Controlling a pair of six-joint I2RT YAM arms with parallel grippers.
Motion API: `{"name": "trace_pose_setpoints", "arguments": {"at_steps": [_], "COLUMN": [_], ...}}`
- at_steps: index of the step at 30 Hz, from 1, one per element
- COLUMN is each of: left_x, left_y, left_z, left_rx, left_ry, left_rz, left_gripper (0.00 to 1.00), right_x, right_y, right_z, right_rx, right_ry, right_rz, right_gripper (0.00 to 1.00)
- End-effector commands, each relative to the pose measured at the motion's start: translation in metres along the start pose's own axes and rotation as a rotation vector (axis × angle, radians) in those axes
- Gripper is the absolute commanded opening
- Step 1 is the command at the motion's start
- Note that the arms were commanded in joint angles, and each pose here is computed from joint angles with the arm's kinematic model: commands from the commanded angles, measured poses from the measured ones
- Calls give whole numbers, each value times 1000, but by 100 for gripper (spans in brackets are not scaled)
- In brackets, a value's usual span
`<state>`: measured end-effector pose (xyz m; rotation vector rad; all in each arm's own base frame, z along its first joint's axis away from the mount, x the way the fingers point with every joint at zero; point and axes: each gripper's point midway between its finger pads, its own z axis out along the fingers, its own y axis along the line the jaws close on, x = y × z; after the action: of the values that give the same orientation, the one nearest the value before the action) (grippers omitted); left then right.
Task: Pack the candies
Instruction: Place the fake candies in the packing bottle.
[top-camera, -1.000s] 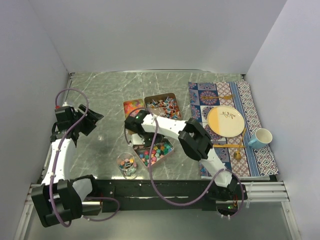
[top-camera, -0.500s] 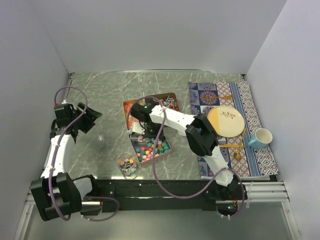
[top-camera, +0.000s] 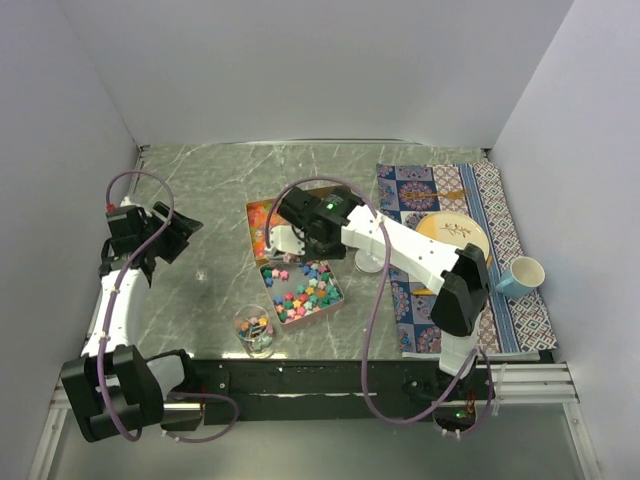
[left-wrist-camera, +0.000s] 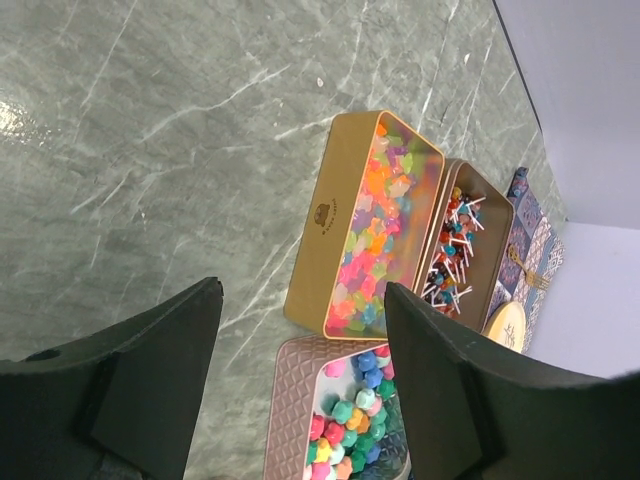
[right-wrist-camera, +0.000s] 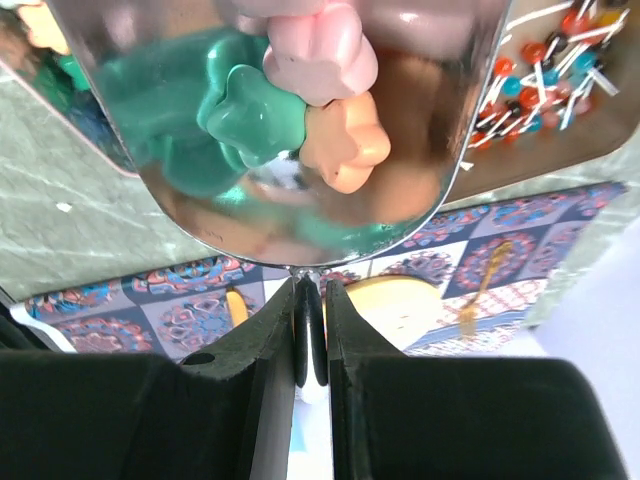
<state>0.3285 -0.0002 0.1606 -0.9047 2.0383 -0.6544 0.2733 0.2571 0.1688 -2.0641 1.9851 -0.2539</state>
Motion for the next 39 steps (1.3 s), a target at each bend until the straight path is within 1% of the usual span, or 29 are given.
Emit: {"name": "trace_pose_setpoints", "arguments": {"at_steps": [1, 6, 11, 16, 22, 24, 28, 34, 39], "left_x": [-17, -28, -43, -59, -64, -64, -64, -68, -71], "left_y": [-14, -16, -14, -28, -34, -34, -36, -39, -40], "left_z": [-6, -5, 5, -2, -13, -16, -20, -26, -30], "left_rx": [45, 42, 10, 46, 65, 68, 79, 92, 100], "left_ry": [-56, -80, -82, -123, -158, -163, -171, -189, -201], "left_rz": [27, 41, 92, 89, 88, 86, 83, 81, 74], "left_gripper": [72, 74, 74, 74, 74, 75, 75, 75, 75], "right_x": [-11, -24, -30, -38, -39, -46, -56, -56, -59], "right_y": [0, 18, 16, 27, 37, 40, 38, 25, 20], "right_z": [-35, -46, -47, -41, -31, -33, -37, -45, -54], "right_rx": [75, 80, 99, 103, 119, 134, 181, 269, 321], "right_ry": [-2, 27, 93, 164, 248, 244, 269, 370, 414], "right_rz": [-112, -243, -362, -450, -541, -562, -619, -719, -783], "right_gripper": [0, 0, 0, 0, 0, 0, 0, 0, 0]}}
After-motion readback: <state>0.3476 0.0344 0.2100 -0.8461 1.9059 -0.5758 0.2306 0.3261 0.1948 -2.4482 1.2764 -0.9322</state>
